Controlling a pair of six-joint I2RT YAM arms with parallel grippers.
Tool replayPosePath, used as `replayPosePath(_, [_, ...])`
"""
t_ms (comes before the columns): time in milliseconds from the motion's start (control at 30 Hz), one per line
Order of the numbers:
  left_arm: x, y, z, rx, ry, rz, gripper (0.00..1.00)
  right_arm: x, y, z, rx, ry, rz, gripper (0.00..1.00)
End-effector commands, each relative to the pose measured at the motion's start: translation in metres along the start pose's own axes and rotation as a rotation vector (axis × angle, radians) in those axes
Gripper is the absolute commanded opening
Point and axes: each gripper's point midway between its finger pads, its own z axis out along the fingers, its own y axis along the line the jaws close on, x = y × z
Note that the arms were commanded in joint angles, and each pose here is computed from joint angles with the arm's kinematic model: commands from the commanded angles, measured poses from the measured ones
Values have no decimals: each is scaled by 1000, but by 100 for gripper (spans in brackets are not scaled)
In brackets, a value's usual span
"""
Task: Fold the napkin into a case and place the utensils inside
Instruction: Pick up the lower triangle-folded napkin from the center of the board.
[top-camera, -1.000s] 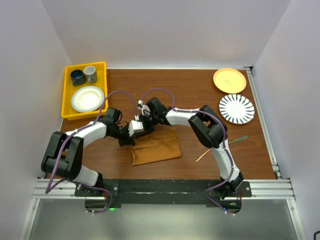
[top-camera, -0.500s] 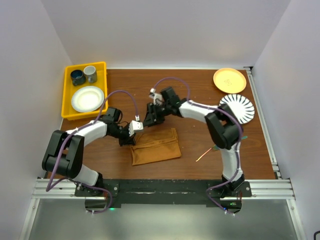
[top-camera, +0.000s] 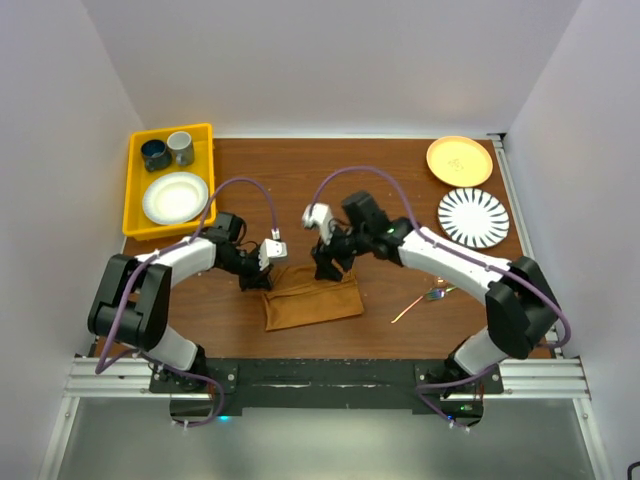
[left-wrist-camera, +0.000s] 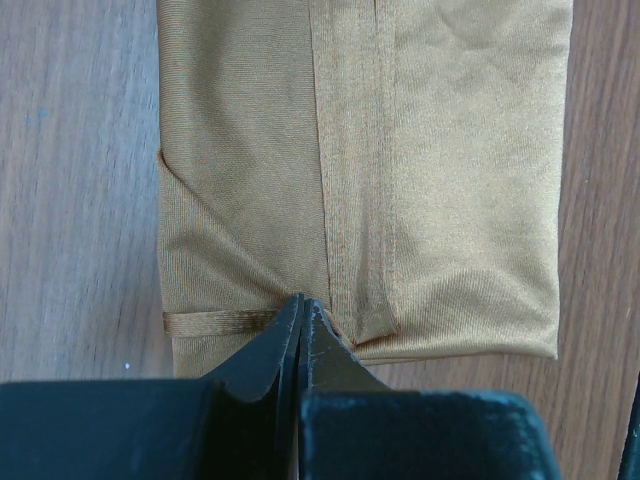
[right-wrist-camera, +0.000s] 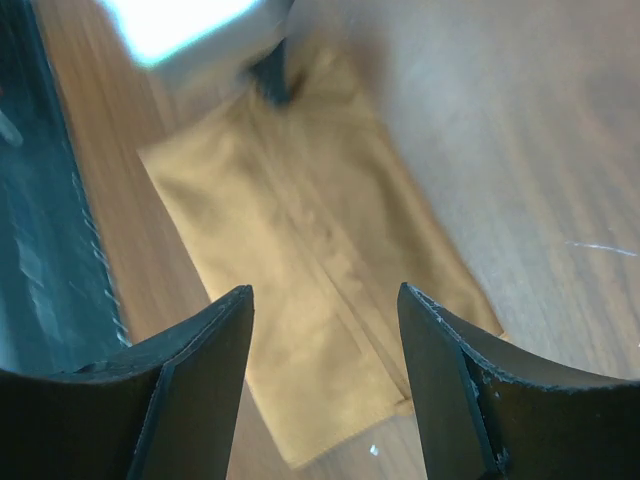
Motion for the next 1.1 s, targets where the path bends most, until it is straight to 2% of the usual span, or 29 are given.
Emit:
replayPosePath(0, [21, -2, 5, 16, 71, -22, 0, 40, 32, 17, -24, 200, -317, 64])
replayPosePath(67, [20, -2, 5, 15, 70, -24, 0, 43, 44, 20, -42, 209, -361, 63])
replayPosePath(433, [19, 2, 5, 7, 72, -19, 0, 103, 31, 8, 26, 352, -615, 61])
replayPosePath(900, [18, 3, 5, 9, 67, -10, 0, 120, 43, 34, 2, 359, -720, 55])
replayPosePath(1067, [17, 2, 4, 11, 64, -2, 0, 126, 40, 42, 7, 379, -737, 49])
